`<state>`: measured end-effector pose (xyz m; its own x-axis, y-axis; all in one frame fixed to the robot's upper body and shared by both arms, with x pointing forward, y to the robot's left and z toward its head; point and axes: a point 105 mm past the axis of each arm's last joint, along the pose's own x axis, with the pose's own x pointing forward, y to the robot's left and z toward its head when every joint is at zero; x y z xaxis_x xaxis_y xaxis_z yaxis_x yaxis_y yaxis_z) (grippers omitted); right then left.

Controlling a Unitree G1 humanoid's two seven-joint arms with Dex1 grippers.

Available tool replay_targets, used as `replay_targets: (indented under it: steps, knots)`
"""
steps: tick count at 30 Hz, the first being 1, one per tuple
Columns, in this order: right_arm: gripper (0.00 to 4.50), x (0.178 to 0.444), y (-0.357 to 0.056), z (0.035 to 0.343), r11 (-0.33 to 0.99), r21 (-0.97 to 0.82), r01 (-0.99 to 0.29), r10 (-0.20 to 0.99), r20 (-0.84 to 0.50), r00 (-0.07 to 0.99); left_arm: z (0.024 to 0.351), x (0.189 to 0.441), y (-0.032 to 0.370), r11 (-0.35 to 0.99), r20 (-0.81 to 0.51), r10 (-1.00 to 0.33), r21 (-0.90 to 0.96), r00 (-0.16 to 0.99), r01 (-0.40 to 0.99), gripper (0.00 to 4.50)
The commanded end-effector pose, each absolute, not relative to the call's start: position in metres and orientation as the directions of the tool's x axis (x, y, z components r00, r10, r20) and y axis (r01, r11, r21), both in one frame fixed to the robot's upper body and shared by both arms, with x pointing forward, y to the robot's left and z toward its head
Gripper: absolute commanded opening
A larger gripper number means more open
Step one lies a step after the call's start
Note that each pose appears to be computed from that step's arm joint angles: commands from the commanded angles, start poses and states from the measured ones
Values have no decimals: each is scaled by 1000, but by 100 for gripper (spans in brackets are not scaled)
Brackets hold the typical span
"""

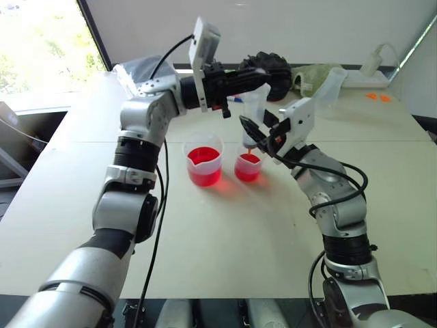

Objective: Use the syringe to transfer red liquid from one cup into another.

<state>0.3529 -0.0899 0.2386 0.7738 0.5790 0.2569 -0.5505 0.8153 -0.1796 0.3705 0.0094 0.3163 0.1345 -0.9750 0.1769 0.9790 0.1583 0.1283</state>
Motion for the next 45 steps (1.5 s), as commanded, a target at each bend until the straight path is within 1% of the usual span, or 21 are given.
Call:
replay_targets:
  steps: [1, 8, 20, 22, 23, 24, 26, 27, 35, 45]
  knots:
    - [138, 342, -99, 273, 836, -216, -505, 548, 375, 747, 305, 365, -1, 110, 132, -987, 114, 95, 987, 4]
    - [138, 342, -101, 272, 837, -215, -503, 547, 371, 751, 302, 365, -2, 111, 129, -987, 111, 96, 988, 4]
    - [138, 341, -99, 272, 829, -227, -510, 558, 366, 744, 309, 365, -2, 109, 147, -985, 108, 93, 988, 4]
    - [138, 341, -99, 272, 828, -230, -511, 560, 366, 743, 309, 365, -2, 108, 154, -984, 102, 92, 989, 89]
    - [138, 341, -99, 272, 828, -231, -511, 561, 367, 743, 310, 365, -2, 105, 159, -983, 99, 88, 990, 112]
    - [138, 340, -98, 272, 826, -235, -512, 563, 366, 741, 311, 365, -1, 112, 158, -983, 104, 95, 988, 150]
    - [138, 339, -98, 272, 825, -237, -513, 565, 366, 739, 311, 366, -1, 120, 157, -982, 111, 102, 986, 244]
    - [138, 339, -97, 271, 824, -237, -515, 567, 366, 738, 311, 366, -1, 119, 159, -982, 113, 100, 986, 280]
    - [138, 338, -95, 271, 820, -232, -524, 572, 366, 734, 313, 366, 0, 120, 173, -980, 112, 100, 986, 280]
    - [138, 336, -93, 272, 814, -224, -536, 580, 376, 723, 319, 373, 4, 167, 201, -969, 115, 141, 979, 280]
